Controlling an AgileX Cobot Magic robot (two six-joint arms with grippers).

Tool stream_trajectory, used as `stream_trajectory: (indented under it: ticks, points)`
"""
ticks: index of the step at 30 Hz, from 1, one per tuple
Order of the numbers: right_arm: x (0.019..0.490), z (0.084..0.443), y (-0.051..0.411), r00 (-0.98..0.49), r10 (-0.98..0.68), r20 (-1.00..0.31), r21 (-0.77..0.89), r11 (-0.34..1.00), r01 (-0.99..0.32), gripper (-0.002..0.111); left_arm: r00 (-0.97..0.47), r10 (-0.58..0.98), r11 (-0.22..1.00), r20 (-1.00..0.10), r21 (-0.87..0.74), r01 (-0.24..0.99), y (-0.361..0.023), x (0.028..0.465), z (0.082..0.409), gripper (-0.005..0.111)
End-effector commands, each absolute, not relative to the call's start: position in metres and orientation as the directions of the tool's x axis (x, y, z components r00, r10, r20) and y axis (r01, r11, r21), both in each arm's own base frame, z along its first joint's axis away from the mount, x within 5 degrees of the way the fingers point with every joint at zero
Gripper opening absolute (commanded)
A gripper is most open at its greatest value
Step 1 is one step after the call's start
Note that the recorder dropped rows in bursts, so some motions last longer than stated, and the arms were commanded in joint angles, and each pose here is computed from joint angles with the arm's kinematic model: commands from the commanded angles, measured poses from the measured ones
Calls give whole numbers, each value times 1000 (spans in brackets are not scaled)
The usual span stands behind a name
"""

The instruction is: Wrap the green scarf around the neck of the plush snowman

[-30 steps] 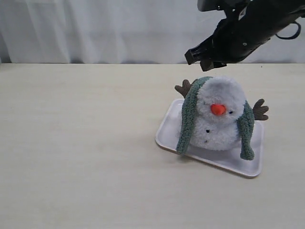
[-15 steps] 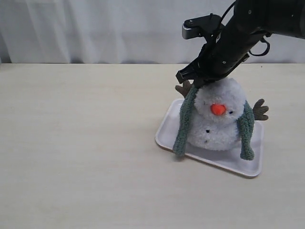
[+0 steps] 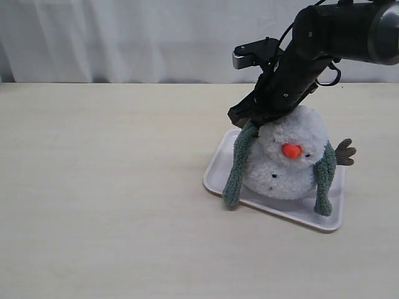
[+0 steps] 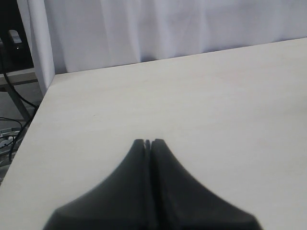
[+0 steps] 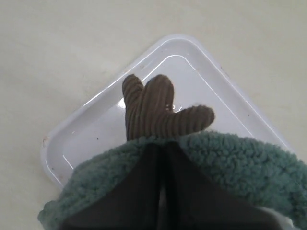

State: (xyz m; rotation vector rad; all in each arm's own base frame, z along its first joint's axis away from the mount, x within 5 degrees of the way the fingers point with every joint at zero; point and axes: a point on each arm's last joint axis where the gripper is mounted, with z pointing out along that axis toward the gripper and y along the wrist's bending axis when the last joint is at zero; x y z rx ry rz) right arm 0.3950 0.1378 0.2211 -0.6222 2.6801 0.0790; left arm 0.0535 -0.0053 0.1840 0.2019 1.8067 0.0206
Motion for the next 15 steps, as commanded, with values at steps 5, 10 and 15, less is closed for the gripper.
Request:
stream_trajectory:
  ticks: [5, 10, 15]
  points:
    - [388, 235, 135, -790, -481, -381, -47, 863, -502, 4, -220, 140, 986, -966, 115, 123, -5, 54, 184, 0]
    - [382, 257, 138, -736, -507, -449, -37, 834, -551, 4, -220, 140, 986, -966, 115, 123, -5, 54, 184, 0]
    - [380, 276, 146, -675, -474, -565, 14, 813, -583, 4, -220, 140, 986, -966, 115, 123, -5, 54, 184, 0]
